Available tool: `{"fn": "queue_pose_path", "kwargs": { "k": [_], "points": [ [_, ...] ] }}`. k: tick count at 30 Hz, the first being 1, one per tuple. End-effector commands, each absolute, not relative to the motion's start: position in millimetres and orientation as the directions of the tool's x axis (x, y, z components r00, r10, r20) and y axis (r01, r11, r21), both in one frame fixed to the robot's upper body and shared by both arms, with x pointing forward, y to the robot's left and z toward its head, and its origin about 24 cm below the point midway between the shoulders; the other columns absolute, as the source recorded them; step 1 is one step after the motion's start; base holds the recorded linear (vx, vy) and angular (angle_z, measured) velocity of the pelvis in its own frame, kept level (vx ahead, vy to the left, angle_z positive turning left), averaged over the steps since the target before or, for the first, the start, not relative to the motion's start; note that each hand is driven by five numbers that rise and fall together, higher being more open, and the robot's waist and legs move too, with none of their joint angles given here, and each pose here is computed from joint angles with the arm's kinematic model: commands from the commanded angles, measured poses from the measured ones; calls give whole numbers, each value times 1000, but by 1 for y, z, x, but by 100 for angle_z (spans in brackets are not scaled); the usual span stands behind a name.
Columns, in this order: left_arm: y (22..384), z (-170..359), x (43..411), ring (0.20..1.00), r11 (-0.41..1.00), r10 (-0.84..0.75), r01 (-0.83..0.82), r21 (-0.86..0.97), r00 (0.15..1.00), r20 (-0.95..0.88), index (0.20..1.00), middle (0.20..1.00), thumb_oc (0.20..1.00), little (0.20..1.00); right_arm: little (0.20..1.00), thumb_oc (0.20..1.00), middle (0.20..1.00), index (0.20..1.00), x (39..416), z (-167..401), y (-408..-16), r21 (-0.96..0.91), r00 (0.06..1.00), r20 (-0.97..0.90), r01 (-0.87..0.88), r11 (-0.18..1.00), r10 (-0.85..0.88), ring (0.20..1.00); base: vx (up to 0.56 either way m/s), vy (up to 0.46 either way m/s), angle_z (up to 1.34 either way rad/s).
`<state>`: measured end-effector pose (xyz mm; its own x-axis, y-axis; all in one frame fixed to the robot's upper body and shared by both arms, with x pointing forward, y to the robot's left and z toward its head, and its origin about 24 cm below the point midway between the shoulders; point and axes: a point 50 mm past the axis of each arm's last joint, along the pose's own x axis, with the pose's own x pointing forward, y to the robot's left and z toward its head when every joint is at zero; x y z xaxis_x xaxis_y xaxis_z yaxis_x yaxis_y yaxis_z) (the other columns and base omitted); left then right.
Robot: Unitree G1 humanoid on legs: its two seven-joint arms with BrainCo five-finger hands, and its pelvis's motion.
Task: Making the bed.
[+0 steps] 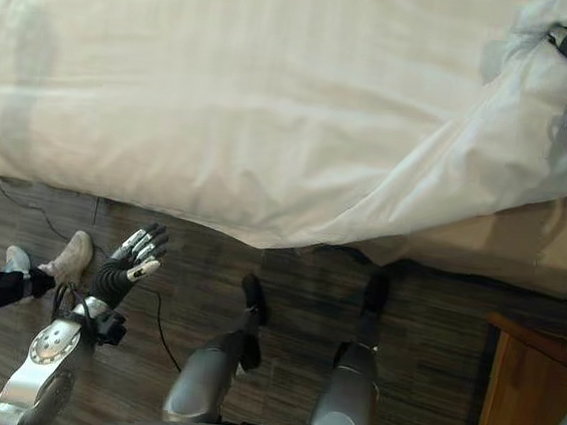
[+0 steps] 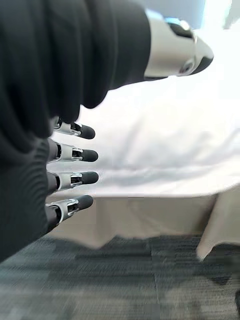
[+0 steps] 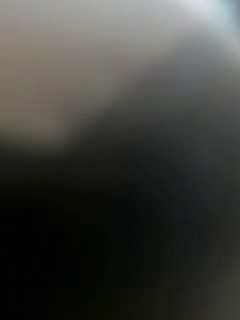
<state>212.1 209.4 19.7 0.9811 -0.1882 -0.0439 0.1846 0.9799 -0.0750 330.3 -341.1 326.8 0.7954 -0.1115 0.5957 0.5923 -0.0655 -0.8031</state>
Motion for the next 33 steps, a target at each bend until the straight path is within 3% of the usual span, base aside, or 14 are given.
{"fn": "queue_pose_path", "kwargs": {
  "k": [1, 2, 3, 4, 6, 14, 15, 16, 20, 22, 26, 27, 28, 33],
  "points": [
    [204, 21, 212, 1000, 975, -222, 222, -5, 974, -32, 1000, 1000, 1000, 1000, 200, 200, 200, 200, 315, 318, -359, -801, 789, 597, 580, -149, -142, 200, 89, 123, -14],
    [228, 25, 240, 1000, 992, -126, 127, 15, 991, -47, 1000, 1000, 1000, 1000, 200, 200, 200, 200, 328, 310, -319, -794, 796, 605, 603, -76, -6, 200, 119, 134, -19],
    [206, 29, 257, 1000, 991, -129, 129, 25, 991, -23, 1000, 1000, 1000, 1000, 200, 200, 200, 200, 333, 281, -312, -814, 813, 581, 581, -8, -32, 200, 125, 87, -35],
    [194, 33, 260, 1000, 991, -133, 133, 31, 991, 10, 1000, 1000, 1000, 1000, 200, 200, 200, 200, 329, 252, -324, -843, 838, 535, 538, -1, -106, 200, 79, -22, -53],
    [208, 34, 262, 1000, 997, -81, 81, 4, 997, 8, 1000, 1000, 1000, 1000, 200, 200, 200, 200, 312, 227, -345, -874, 860, 478, 486, 0, -179, 200, 43, -74, -41],
    [196, 20, 260, 1000, 995, -93, 90, -46, 994, -51, 1000, 1000, 1000, 1000, 200, 200, 200, 200, 263, 113, -360, -949, 928, 181, 252, 188, -326, 200, 18, -48, -17],
    [195, 18, 259, 1000, 994, -101, 98, -56, 993, -57, 1000, 1000, 1000, 1000, 260, 260, 260, 260, 259, 99, -361, -954, 930, 134, 215, 208, -343, 260, -10, -37, -4],
    [194, 16, 258, 1000, 993, -109, 105, -59, 992, -66, 1000, 1000, 1000, 1000, 1000, 1000, 1000, 1000, 255, 88, -361, -958, 930, 96, 184, 220, -355, 1000, -33, -34, -11],
    [185, 6, 254, 1000, 987, -144, 135, -82, 984, -107, 1000, 1000, 1000, 1000, 1000, 1000, 1000, 1000, 236, 35, -365, -956, 896, -104, 30, 292, -432, 1000, -24, -18, -17],
    [185, 6, 254, 1000, 988, -143, 135, -81, 984, -108, 1000, 1000, 1000, 1000, 1000, 1000, 1000, 1000, 236, 34, -364, -956, 896, -104, 30, 293, -432, 1000, -16, -15, -8],
    [177, -10, 251, 1000, 984, -158, 139, -110, 971, -182, 1000, 1000, 1000, 1000, 1000, 1000, 1000, 1000, 180, -49, -362, -889, 721, -408, -173, 425, -560, 1000, 4, -44, 0],
    [179, -17, 246, 1000, 984, -165, 145, -107, 963, -215, 1000, 1000, 1000, 1000, 1000, 1000, 1000, 1000, 140, -76, -369, -854, 585, -520, -342, 393, -622, 1000, 23, -75, 4],
    [182, -18, 242, 1000, 984, -167, 148, -98, 959, -229, 1000, 1000, 1000, 1000, 1000, 1000, 1000, 1000, 127, -79, -375, -840, 531, -540, -390, 377, -653, 1000, 37, -66, 11],
    [188, -22, 231, 1000, 984, -165, 143, -102, 955, -248, 1000, 1000, 1000, 1000, 1000, 1000, 1000, 1000, 121, -52, -411, -888, 515, -427, -395, 237, -743, 1000, -6, -30, 7]
  ]
}}
